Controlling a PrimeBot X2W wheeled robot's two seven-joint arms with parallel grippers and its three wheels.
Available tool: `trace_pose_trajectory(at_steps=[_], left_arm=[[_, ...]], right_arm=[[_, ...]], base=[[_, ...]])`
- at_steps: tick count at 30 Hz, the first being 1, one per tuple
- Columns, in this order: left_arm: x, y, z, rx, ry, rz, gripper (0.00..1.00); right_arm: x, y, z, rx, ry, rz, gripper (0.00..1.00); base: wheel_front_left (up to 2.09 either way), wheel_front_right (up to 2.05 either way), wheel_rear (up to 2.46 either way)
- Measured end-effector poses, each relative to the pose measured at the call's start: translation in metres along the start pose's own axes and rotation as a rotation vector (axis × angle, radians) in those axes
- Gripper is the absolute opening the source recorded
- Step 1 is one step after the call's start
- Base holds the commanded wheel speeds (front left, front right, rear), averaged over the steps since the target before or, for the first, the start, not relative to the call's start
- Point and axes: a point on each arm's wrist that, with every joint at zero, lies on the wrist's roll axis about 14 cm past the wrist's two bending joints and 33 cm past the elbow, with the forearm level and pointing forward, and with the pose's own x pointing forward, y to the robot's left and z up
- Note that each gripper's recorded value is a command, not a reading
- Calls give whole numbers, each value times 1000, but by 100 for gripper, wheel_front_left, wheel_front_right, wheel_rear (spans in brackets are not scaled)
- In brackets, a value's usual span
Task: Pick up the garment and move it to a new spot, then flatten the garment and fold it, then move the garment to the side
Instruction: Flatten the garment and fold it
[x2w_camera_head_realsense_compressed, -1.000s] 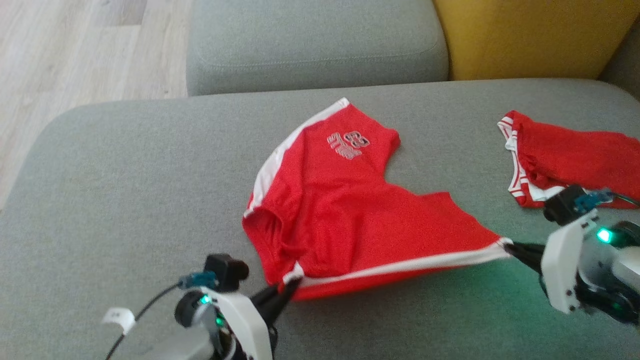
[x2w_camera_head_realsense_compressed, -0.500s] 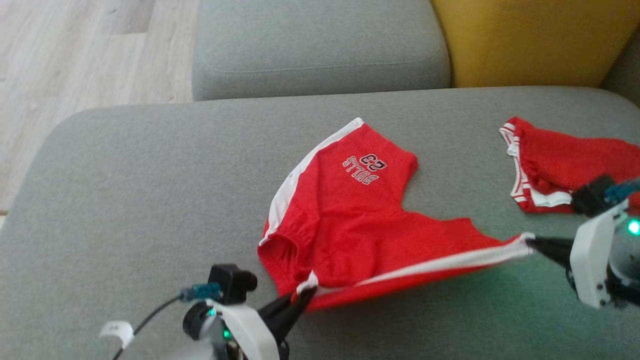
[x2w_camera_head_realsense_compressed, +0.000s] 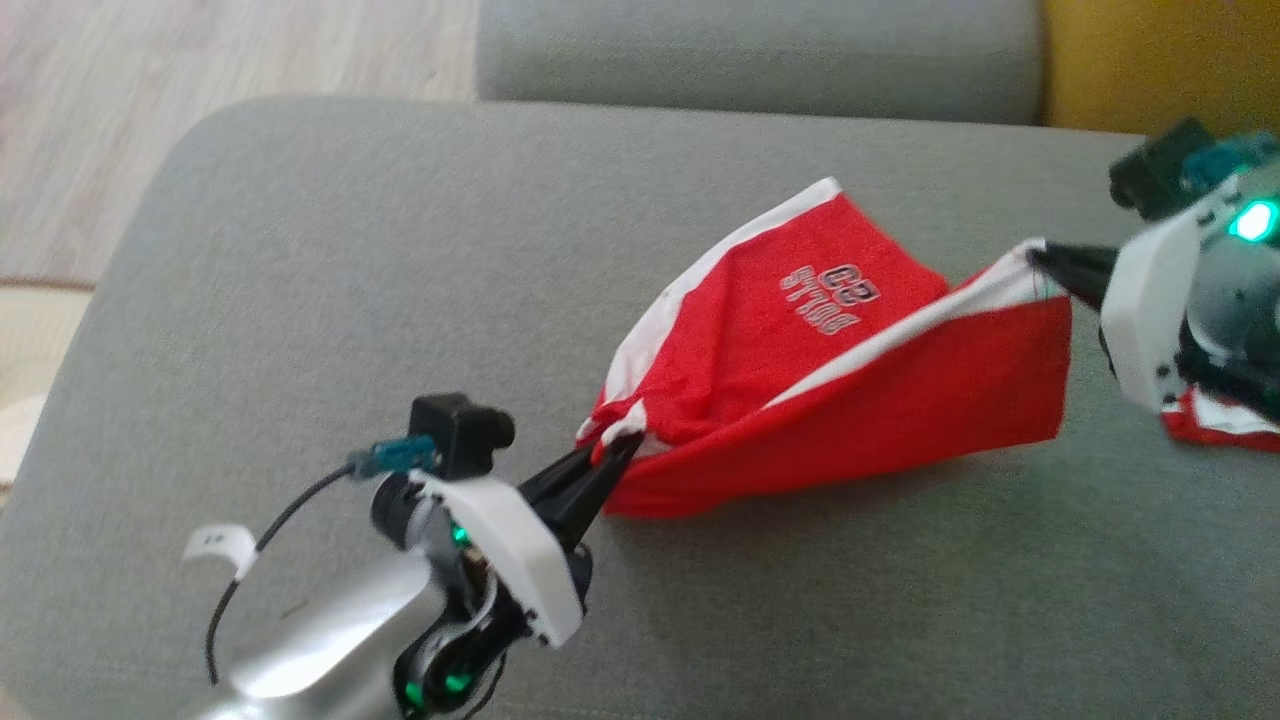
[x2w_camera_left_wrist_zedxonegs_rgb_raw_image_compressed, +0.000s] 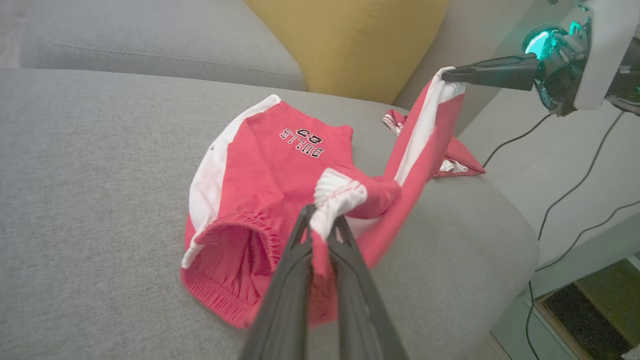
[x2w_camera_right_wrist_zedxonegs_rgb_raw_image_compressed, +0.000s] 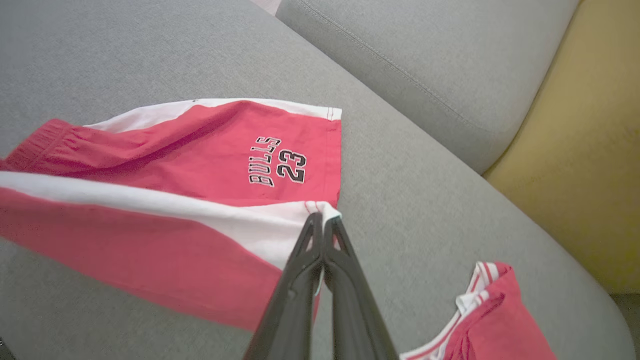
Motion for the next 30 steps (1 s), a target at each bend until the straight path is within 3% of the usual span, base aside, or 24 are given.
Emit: trace_pose_trajectory(at_steps=[9,30], left_arm=[[25,38,0,-63,8,107,0],[64,105,-27,-96,58,283,0]], right_arm=[[59,-18,35,-122,2,-14,0],[165,-33,44,-147,1,7,0]], base=[[0,0,0],[0,0,0]])
